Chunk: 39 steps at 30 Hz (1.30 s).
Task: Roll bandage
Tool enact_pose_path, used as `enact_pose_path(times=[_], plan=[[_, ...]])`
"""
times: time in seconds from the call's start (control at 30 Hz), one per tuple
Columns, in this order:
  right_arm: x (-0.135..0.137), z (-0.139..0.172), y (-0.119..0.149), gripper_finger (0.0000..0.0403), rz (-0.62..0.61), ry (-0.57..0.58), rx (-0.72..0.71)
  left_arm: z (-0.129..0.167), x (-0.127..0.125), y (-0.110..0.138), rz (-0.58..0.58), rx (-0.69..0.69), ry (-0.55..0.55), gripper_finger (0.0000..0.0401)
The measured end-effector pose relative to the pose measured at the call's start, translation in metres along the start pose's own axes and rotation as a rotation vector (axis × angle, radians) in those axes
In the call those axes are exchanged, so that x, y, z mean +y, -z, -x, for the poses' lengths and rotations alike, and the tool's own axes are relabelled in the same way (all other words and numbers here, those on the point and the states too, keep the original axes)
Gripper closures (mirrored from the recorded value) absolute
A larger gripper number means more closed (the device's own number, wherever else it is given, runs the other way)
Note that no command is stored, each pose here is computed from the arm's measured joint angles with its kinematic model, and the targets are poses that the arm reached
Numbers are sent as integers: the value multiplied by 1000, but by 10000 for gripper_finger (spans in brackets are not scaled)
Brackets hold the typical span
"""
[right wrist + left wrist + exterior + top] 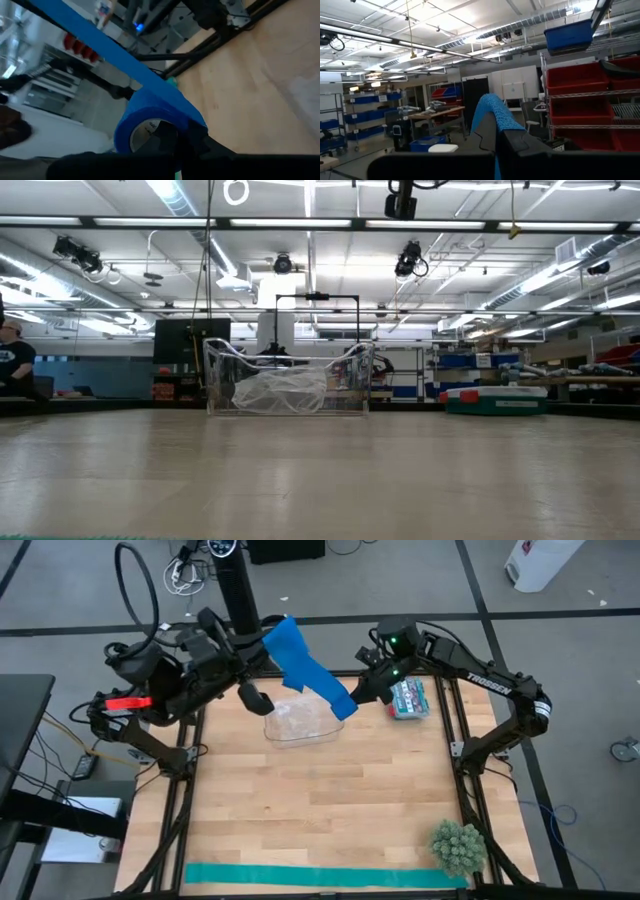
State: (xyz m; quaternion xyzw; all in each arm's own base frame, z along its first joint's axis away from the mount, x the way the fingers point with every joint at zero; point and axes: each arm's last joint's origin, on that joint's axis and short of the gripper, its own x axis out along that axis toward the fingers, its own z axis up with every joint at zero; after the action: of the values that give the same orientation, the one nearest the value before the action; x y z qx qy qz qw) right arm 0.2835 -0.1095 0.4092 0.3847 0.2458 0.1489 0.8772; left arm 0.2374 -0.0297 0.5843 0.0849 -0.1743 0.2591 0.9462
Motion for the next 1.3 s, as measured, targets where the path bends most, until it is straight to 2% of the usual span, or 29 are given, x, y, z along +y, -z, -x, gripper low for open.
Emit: enact_pose_path(times=[0.33,0.57,0.8,1.2,1.3], plan=[[0,1,-1,403,-16,-32,5,2,-3,-1,-21,0,17,398],[-22,-7,5,403,-79,-66,-16,8,-10,-3,-32,21,10,398],[-22,-10,4,403,-70,-104,-57,12,-14,-2,-41,61,-4,398],[-41,4,-2,403,-123,47,-151,14,-19,-2,-32,61,12,398],[-44,5,-3,403,-129,81,-178,13,-23,2,-42,66,64,398]])
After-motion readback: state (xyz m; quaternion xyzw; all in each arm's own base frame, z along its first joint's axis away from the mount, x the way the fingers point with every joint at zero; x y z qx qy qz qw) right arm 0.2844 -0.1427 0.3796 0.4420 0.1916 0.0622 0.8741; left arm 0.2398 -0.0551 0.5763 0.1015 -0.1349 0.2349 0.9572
